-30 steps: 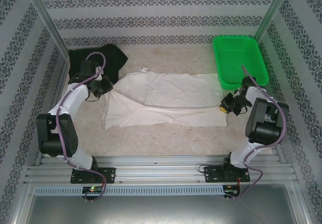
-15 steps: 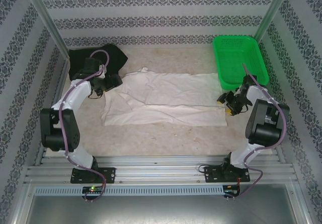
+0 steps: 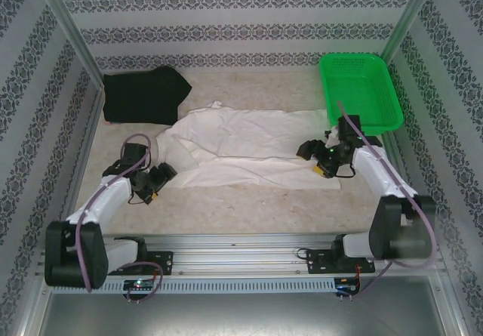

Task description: Fold and stack the t-shirts

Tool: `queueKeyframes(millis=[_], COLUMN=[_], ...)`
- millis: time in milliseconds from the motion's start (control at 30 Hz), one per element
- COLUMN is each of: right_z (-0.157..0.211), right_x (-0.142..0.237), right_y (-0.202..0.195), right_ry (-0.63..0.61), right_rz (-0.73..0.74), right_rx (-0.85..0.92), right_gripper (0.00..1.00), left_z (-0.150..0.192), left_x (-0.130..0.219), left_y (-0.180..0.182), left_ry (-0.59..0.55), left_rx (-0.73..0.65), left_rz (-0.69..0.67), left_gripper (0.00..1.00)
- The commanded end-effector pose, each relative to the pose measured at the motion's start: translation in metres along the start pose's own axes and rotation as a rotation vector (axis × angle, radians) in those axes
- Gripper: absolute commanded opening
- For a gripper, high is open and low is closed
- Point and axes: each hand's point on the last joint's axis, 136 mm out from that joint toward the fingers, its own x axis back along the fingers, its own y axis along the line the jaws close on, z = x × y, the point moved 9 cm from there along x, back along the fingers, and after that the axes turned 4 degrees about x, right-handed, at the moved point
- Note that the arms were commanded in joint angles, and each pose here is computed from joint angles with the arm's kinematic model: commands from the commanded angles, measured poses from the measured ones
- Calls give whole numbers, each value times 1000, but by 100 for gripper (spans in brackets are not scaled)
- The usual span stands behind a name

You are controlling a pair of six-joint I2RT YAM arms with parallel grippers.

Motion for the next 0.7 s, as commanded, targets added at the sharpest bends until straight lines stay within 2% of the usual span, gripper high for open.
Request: queueKeyframes(millis=[0, 100, 133, 167, 267, 300, 500, 567, 633, 667], right_z=[-14, -15, -14, -13, -8, -7, 7, 12, 15, 16], right_x=[-15, -23, -24, -24, -20, -19, -15, -14, -14, -14], right_y=[17, 26, 28, 32, 38, 39, 34, 31, 31, 30], right_ry=[-18, -3, -2, -3, 0, 1, 13, 16, 24, 29], right_rz=[-64, -58, -63, -69, -83, -89, -72, -60, -57, -46], right_rx=[36, 61, 68, 80, 106, 112, 119, 110, 104, 101], right_gripper=[78, 78, 79, 79, 80, 80, 82, 82, 82, 82], left_z=[-23, -22, -19, -18, -15, -14, -2, 0, 1, 2], left_x=[-12, -27, -30, -30, -20, -14, 25, 27, 27, 26], left_y=[-21, -8, -1, 5, 33, 43, 78, 77, 79, 81], left_ry=[-114, -82, -73, -74, -100, -110, -164, -177, -155, -151], left_rx=[23, 33, 35, 41, 98, 118, 174, 198, 218, 225], left_rz=[107, 12, -26, -55, -128, -141, -208, -174, -214, -231], left_gripper=[84, 77, 71, 64, 31, 24, 16, 16, 14, 18])
